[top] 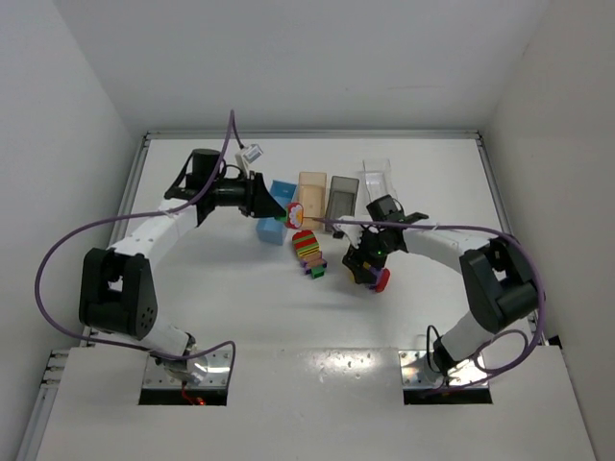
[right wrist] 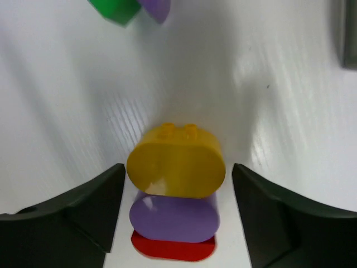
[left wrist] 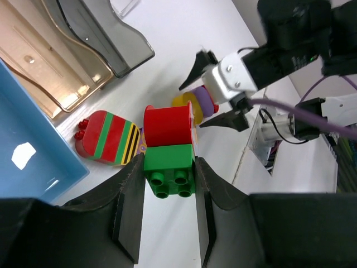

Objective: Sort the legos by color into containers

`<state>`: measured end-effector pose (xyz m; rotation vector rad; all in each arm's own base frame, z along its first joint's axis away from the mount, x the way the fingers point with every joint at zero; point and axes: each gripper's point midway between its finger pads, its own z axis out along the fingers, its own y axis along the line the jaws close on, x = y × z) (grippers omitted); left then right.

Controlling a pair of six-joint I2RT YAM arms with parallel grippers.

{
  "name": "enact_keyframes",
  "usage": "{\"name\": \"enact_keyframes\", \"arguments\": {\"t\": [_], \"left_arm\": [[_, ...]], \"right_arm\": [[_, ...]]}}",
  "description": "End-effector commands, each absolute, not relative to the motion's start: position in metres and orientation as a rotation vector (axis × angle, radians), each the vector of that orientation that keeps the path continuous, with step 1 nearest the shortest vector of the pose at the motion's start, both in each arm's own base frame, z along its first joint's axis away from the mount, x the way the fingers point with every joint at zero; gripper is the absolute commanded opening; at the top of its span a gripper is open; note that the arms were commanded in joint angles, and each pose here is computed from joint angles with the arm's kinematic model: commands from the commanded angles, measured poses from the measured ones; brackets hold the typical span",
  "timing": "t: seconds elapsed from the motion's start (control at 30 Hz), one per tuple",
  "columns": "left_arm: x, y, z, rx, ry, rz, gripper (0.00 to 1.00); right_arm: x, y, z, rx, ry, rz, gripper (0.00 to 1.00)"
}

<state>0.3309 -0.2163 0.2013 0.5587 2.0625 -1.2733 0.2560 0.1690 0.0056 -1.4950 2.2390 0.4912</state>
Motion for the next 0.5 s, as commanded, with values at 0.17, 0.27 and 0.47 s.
{"name": "enact_keyframes", "arguments": {"t": [0.17, 0.27, 0.47], "left_arm": [[0.307, -0.22, 0.211, 0.702, 1.965, -1.302, 0.0], [0.303, -0.227, 0.215, 0.733, 1.949, -1.321, 0.0], [0.298, -0.241, 0.224, 0.8, 1.904, -1.372, 0.0]], "right_arm": [[0.298, 0.246, 0.141, -1.262, 1.877, 1.027, 0.88], [0.296, 0.268, 0.168, -1.174, 1.883, 1.35, 0.88], [0.3, 0.294, 0.205, -0.926, 1.868, 1.738, 0.88]]}}
